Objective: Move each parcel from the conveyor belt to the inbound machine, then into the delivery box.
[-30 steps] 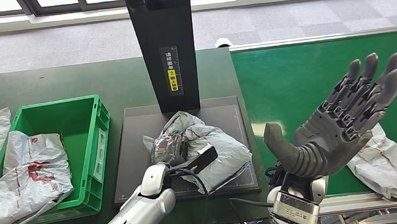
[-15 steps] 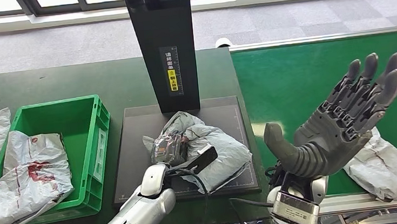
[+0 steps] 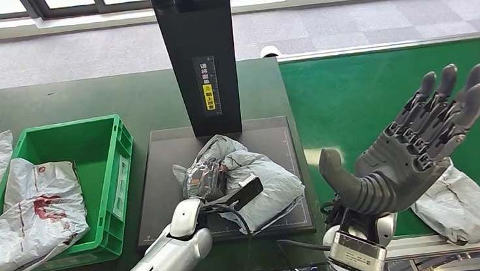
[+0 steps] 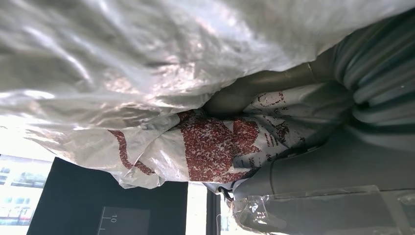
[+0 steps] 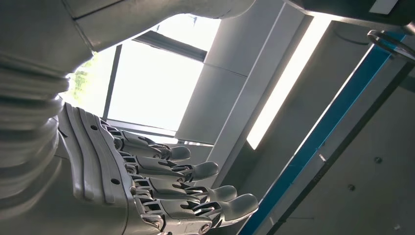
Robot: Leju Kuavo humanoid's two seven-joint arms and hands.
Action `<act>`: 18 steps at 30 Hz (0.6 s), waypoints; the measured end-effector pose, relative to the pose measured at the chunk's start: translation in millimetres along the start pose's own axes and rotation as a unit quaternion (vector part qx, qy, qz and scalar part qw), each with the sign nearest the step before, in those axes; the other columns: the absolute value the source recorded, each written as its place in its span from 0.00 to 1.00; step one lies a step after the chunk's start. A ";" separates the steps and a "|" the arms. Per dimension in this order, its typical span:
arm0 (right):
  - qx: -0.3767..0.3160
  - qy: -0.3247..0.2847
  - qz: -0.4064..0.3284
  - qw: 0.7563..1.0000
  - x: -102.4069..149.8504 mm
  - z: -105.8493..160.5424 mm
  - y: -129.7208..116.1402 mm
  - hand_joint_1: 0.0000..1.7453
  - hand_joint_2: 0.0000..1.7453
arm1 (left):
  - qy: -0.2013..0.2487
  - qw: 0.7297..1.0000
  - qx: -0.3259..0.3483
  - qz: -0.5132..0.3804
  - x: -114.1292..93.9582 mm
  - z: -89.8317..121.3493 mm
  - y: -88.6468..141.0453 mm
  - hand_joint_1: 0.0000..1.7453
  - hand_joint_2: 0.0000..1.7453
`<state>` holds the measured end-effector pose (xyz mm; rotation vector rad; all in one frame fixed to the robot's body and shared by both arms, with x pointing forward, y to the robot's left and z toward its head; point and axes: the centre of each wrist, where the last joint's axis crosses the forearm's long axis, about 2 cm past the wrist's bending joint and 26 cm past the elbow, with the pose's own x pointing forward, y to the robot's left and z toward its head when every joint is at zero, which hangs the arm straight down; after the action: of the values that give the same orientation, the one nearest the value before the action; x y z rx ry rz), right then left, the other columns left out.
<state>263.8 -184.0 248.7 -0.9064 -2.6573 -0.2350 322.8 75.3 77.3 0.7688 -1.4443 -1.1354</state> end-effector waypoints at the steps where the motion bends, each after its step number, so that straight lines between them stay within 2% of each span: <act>1: 0.000 0.000 0.000 1.000 0.0 0.0 0.0 0.00 1.00 | 0.000 1.000 0.000 0.000 0.0 0.0 0.0 1.00 1.00; 18: 0.000 0.000 0.000 1.000 0.0 0.0 0.0 0.00 1.00 | 0.000 1.000 0.000 0.000 0.0 0.0 -0.1 1.00 1.00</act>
<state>263.8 -184.0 248.7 -0.9065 -2.6573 -0.2349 322.8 75.3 77.3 0.7688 -1.4440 -1.1353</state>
